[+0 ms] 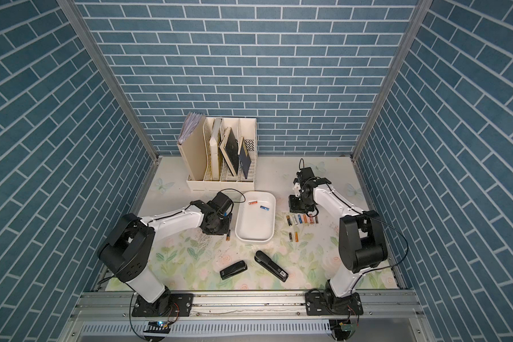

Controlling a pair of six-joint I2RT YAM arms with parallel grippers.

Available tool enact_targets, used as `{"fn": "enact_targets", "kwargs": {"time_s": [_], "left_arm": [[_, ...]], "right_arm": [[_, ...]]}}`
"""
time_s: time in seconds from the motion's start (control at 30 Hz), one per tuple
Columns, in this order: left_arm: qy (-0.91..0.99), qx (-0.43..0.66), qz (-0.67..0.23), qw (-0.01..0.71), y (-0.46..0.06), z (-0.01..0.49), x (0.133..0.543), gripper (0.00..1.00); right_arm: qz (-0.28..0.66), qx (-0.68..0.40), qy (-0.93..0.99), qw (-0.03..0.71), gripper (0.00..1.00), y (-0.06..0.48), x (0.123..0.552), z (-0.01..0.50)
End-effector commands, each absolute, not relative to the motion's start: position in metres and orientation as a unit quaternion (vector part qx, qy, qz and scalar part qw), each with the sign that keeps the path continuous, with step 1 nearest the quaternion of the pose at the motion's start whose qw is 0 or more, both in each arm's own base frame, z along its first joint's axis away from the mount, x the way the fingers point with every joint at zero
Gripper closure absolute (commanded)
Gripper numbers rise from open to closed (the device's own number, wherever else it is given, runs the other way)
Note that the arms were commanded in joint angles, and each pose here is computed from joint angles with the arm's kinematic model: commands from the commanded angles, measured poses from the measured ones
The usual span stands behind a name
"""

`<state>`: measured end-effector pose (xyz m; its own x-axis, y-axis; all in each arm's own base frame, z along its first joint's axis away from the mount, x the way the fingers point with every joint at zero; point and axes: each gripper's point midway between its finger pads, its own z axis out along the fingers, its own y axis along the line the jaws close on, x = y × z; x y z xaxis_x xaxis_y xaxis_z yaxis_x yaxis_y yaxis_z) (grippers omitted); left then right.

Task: Take the batteries out of the storage box
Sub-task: Place the battery at the center of the board.

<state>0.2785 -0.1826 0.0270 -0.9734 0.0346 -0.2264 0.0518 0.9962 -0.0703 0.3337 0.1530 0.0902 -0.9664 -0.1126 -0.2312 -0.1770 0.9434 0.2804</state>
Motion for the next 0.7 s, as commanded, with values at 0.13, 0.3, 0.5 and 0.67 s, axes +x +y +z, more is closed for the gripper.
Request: {"fn": "enact_targets", "kwargs": {"time_s": [0.13,0.3,0.5,0.67], "left_arm": [[0.995,0.015,-0.034,0.092,-0.179,0.016,0.270,0.86],[0.996,0.012,-0.031,0.082,-0.177,0.010,0.266,0.86],[0.997,0.012,-0.029,0.077,-0.176,0.008,0.263,0.82],[0.997,0.012,-0.026,0.074,-0.173,0.006,0.260,0.78]], "right_arm": [[0.144,-0.089,0.981,0.100,0.77,0.151,0.333,0.089],[0.145,-0.089,0.980,0.098,0.77,0.152,0.333,0.088],[0.146,-0.089,0.980,0.098,0.77,0.152,0.334,0.088],[0.146,-0.089,0.980,0.097,0.77,0.152,0.334,0.087]]}}
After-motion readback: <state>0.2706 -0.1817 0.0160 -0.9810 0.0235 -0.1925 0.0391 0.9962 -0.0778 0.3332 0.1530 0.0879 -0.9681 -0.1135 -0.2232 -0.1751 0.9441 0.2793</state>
